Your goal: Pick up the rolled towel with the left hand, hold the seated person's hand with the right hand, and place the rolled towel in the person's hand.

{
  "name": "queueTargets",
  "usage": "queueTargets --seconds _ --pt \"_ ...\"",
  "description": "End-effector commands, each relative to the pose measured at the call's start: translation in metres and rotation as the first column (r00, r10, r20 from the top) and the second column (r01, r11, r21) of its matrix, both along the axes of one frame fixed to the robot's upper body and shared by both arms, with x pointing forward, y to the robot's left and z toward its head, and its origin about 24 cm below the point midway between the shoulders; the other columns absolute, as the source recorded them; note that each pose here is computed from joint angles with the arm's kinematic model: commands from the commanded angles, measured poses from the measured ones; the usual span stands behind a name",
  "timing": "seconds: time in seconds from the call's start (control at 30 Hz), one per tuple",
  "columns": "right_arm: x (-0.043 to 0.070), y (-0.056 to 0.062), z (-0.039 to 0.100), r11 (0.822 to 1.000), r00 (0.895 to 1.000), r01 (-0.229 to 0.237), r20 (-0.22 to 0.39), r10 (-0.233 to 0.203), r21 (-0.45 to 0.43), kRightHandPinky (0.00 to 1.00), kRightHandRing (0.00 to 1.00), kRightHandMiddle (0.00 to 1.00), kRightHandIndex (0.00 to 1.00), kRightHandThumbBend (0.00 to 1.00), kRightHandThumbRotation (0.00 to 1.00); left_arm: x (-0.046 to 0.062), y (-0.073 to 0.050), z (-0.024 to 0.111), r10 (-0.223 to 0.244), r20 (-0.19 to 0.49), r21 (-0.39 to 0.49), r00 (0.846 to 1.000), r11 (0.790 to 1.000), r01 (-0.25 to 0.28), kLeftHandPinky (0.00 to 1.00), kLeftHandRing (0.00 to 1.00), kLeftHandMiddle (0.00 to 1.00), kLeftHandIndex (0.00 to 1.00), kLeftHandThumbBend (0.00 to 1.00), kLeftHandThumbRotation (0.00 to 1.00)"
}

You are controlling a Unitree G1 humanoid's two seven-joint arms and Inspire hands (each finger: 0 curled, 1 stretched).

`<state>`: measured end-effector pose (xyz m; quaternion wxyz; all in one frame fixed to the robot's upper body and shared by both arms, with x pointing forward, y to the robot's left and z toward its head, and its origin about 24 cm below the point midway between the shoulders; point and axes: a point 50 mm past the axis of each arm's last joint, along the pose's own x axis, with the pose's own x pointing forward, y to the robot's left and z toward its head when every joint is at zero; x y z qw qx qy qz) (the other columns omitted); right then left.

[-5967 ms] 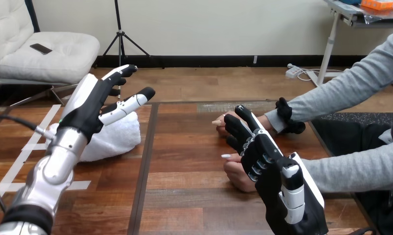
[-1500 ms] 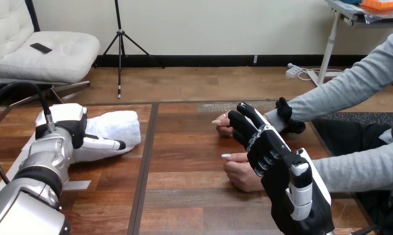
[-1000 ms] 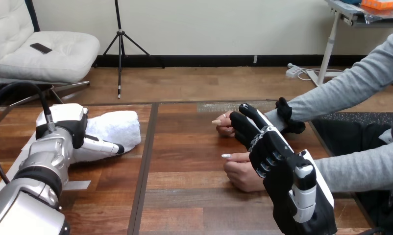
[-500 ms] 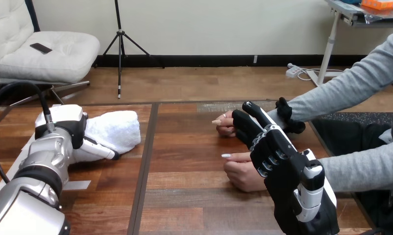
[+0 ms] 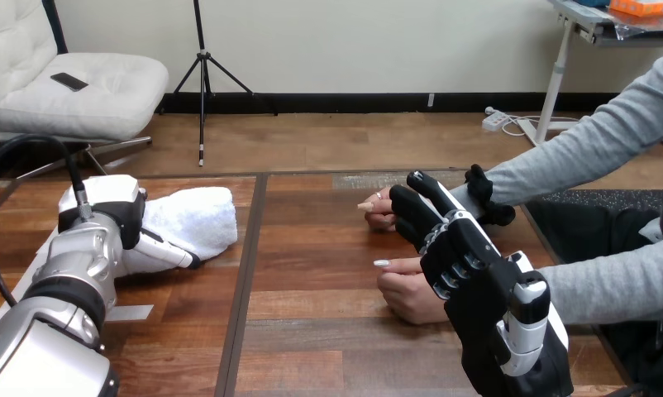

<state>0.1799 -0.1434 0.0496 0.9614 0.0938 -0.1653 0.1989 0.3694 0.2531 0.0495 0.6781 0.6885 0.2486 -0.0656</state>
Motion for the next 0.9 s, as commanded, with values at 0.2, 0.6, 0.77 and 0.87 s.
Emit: queueTargets --seconds 0.2,0.6,0.77,0.87 --pt "0.0056 0.0005 0.0186 1.000 0.996 -0.002 0.086 0.000 0.019 1.00 0.96 0.91 0.93 1.00 1.00 0.0184 -0.0085 0.0332 -0.014 0.139 -0.032 0.990 0.999 0.018 0.87 0.94 0.94 0.91 0.99 0.45" --pt "0.0062 -0.0003 0.0188 1.000 0.995 -0.005 0.101 0.003 0.020 1.00 0.96 0.91 0.92 1.00 1.00 0.0179 -0.0108 0.0311 -0.017 0.168 -0.060 0.986 0.998 0.028 0.71 0.86 0.88 0.85 0.90 0.22" --pt "0.0066 -0.0008 0.0189 1.000 0.995 -0.007 0.104 0.004 0.023 1.00 0.95 0.91 0.92 1.00 1.00 0.0183 -0.0128 0.0313 -0.025 0.188 -0.061 0.982 0.997 0.037 0.58 0.76 0.81 0.82 0.88 0.14" --pt "0.0065 -0.0008 0.0190 1.000 0.994 -0.008 0.105 0.005 0.024 1.00 0.95 0.91 0.92 1.00 1.00 0.0179 -0.0130 0.0303 -0.032 0.194 -0.052 0.980 0.998 0.043 0.51 0.70 0.77 0.79 0.87 0.08"
